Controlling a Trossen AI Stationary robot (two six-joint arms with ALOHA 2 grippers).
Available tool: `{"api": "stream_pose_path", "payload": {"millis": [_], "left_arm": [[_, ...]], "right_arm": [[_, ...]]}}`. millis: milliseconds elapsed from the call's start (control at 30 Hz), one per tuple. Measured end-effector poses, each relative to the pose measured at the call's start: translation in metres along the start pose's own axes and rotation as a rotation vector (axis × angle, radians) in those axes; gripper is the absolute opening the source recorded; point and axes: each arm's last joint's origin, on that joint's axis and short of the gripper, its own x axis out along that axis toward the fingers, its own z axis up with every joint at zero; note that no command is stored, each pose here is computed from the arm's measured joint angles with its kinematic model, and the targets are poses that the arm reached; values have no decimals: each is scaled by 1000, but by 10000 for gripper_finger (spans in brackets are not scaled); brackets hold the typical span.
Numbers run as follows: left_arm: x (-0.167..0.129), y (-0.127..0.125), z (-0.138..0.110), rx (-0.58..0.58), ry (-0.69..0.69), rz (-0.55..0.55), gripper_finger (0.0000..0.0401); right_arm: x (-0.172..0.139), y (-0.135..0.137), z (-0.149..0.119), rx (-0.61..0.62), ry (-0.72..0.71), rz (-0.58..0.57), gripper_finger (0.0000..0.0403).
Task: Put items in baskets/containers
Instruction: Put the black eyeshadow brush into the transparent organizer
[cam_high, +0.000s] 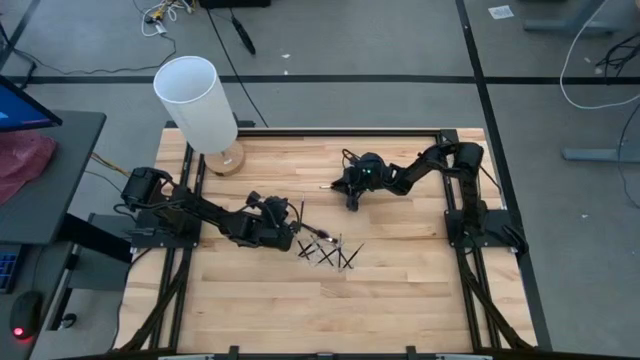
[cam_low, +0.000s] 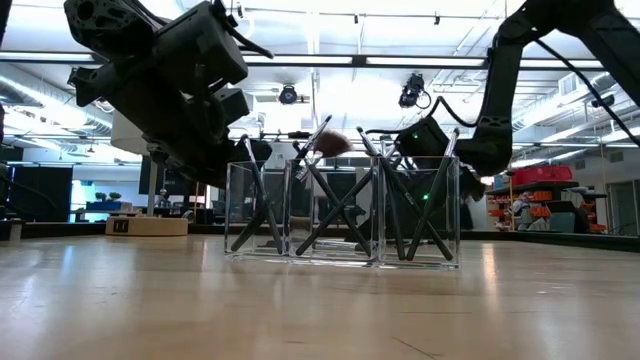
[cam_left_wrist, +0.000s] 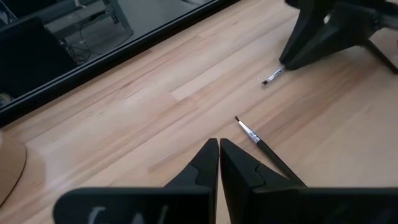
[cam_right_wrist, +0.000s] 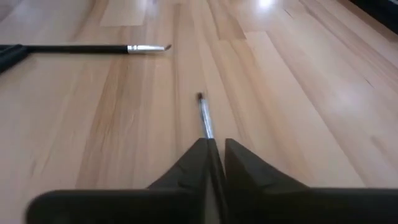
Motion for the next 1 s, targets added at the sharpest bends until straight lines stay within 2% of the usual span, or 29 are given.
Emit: {"api": "stream_pose_path", "payload": {"millis": [100, 167, 633, 800, 933, 1000], "left_arm": [[0, -1, 1, -7, -3, -3, 18], [0, -1, 1, -11, -5, -5, 18], [0, -2, 0, -14, 27, -40, 18], [0, -3, 0, -3, 37, -55, 18], [3, -4, 2, 23, 54, -89, 18], [5, -5, 5, 28, 48, -103, 18]], "right_arm": [[5, 0, -3, -7, -2, 9, 22], [7, 0, -5, -4, -3, 3, 12], [3, 5, 0, 185, -46, -39, 8], [-16, 9, 9, 211, -87, -94, 8], [-38, 9, 32, 181, -216, -110, 6], [-48, 12, 33, 178, -228, -111, 6]]}}
